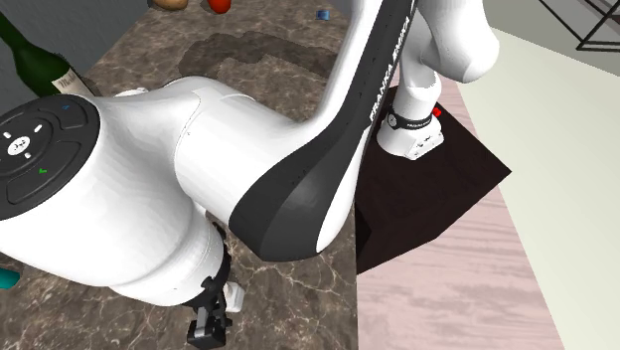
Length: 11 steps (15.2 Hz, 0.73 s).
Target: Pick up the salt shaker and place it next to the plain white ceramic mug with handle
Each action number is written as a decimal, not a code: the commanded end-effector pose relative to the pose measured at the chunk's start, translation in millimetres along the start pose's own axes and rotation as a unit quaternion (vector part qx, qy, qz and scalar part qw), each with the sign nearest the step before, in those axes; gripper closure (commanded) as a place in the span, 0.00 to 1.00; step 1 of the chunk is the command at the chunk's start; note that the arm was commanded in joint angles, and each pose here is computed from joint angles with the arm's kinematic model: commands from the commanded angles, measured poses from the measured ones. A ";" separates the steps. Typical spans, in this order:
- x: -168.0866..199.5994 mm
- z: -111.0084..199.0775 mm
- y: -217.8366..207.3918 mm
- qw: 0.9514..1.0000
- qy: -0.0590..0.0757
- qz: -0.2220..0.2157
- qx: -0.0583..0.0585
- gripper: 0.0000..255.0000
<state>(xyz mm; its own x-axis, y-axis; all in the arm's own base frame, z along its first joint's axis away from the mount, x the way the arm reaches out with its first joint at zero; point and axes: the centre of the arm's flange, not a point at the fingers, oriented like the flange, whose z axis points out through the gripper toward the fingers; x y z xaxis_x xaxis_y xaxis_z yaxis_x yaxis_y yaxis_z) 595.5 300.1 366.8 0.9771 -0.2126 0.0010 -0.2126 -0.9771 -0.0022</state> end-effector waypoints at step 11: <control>0.0 0.0 0.0 1.000 0.000 0.000 0.000 1.00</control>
<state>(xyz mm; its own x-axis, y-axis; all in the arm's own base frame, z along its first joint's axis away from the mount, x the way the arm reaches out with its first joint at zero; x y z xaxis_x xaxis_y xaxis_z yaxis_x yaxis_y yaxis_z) 595.6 300.0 367.0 0.9771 -0.2127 0.0013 -0.2127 -0.9771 -0.0023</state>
